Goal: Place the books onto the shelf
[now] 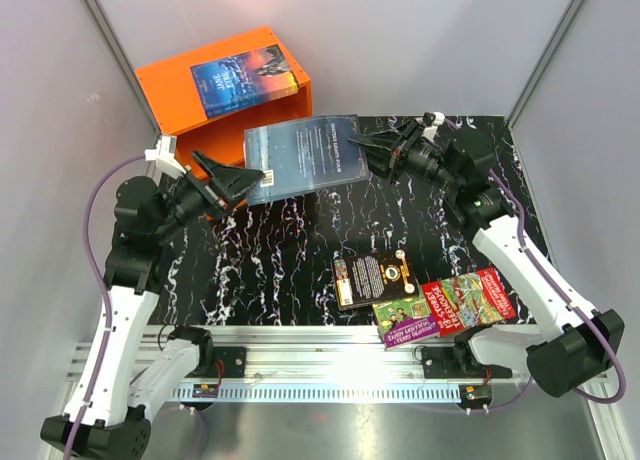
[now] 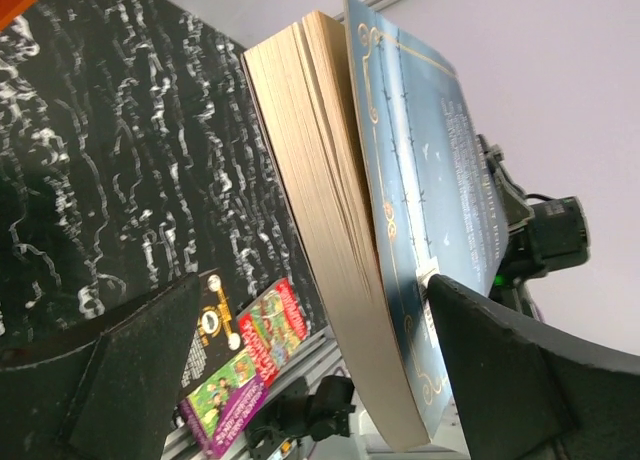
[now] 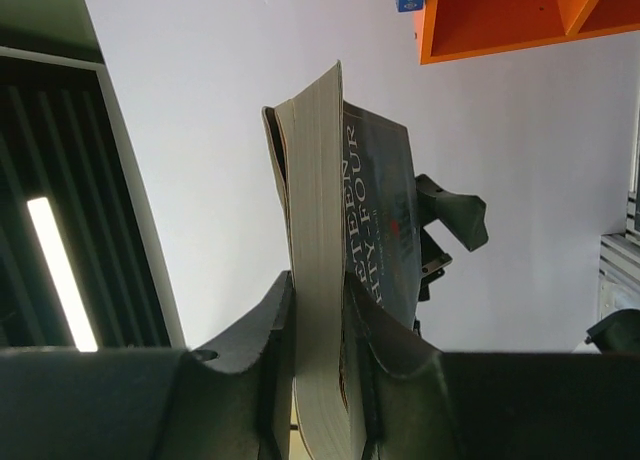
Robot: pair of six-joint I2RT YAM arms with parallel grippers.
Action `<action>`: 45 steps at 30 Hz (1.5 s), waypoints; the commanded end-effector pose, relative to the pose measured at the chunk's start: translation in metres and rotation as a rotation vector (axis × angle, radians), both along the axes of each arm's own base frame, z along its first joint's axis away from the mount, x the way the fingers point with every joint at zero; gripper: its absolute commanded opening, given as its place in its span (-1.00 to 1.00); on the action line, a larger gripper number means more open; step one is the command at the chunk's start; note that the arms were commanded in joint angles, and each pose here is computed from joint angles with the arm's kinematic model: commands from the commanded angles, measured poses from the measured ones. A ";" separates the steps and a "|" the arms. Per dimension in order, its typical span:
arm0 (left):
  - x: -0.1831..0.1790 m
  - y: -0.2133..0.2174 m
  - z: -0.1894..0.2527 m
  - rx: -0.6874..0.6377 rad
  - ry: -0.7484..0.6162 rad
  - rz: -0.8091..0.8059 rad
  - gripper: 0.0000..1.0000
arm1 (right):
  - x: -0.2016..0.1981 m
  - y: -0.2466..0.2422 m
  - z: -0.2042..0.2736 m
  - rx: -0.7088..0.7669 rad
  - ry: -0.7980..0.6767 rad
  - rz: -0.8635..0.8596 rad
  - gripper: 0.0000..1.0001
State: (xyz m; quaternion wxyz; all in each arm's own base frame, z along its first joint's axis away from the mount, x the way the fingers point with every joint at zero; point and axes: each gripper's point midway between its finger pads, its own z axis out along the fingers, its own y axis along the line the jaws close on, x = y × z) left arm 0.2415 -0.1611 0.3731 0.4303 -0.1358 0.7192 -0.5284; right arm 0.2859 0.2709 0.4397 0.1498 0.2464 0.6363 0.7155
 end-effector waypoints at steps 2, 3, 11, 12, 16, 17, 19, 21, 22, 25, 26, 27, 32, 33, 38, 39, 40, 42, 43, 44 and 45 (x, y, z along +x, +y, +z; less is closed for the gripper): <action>0.003 -0.008 0.022 -0.071 -0.052 -0.061 0.95 | -0.026 -0.007 0.057 0.142 -0.158 0.069 -1.00; 0.007 -0.010 0.021 -0.075 -0.046 -0.065 0.94 | -0.026 -0.005 0.052 0.141 -0.143 0.083 -1.00; 0.027 -0.014 0.033 -0.144 -0.061 -0.075 0.60 | -0.029 0.003 0.042 0.120 -0.125 0.140 -1.00; 0.028 -0.015 0.035 -0.144 -0.064 -0.077 0.48 | -0.029 0.005 0.039 0.116 -0.118 0.150 -1.00; 0.037 -0.015 0.043 -0.122 -0.068 -0.069 -0.10 | -0.026 0.008 0.034 0.111 -0.109 0.153 -1.00; 0.037 -0.015 0.045 -0.113 -0.075 -0.069 -0.38 | -0.025 0.008 0.033 0.109 -0.109 0.152 -1.00; 0.038 -0.015 0.047 -0.099 -0.061 -0.068 -0.75 | -0.021 0.010 0.029 0.105 -0.105 0.153 -1.00; 0.040 -0.013 0.051 -0.063 -0.066 -0.059 -1.00 | -0.017 0.013 0.027 0.106 -0.098 0.157 -1.00; 0.043 -0.012 0.043 -0.032 -0.038 -0.051 -1.00 | -0.015 0.015 0.027 0.107 -0.098 0.163 -1.00; 0.045 -0.008 0.062 0.006 -0.056 -0.024 -1.00 | -0.007 0.021 0.033 0.107 -0.110 0.181 -0.49; 0.047 -0.007 0.072 0.025 -0.084 -0.015 -1.00 | -0.006 0.022 0.035 0.103 -0.121 0.190 -0.08; 0.059 -0.006 0.072 0.037 -0.073 0.001 -1.00 | -0.002 0.024 0.044 0.103 -0.139 0.193 0.58; 0.088 0.000 0.135 0.040 -0.185 0.049 -1.00 | 0.009 0.029 0.068 0.076 -0.190 0.202 1.00; 0.093 0.003 0.147 0.042 -0.205 0.065 -1.00 | 0.013 0.031 0.068 0.076 -0.188 0.204 0.99; 0.149 0.030 0.184 -0.007 -0.254 0.155 -1.00 | 0.014 0.030 0.064 0.074 -0.165 0.217 1.00; 0.157 0.037 0.185 -0.017 -0.251 0.171 -1.00 | 0.010 0.028 0.064 0.074 -0.167 0.218 1.00; 0.164 0.043 0.193 -0.030 -0.273 0.184 -1.00 | 0.008 0.027 0.061 0.072 -0.160 0.218 1.00; 0.188 0.062 0.196 -0.064 -0.264 0.211 -1.00 | 0.001 0.023 0.049 0.064 -0.135 0.213 1.00; 0.196 0.066 0.198 -0.074 -0.276 0.208 -1.00 | -0.001 0.021 0.046 0.064 -0.123 0.211 0.99; 0.219 0.075 0.183 -0.081 -0.239 0.212 -1.00 | -0.001 0.021 0.032 0.054 -0.093 0.209 1.00; 0.222 0.074 0.189 -0.079 -0.256 0.179 -1.00 | -0.008 0.017 0.033 0.059 -0.095 0.208 0.99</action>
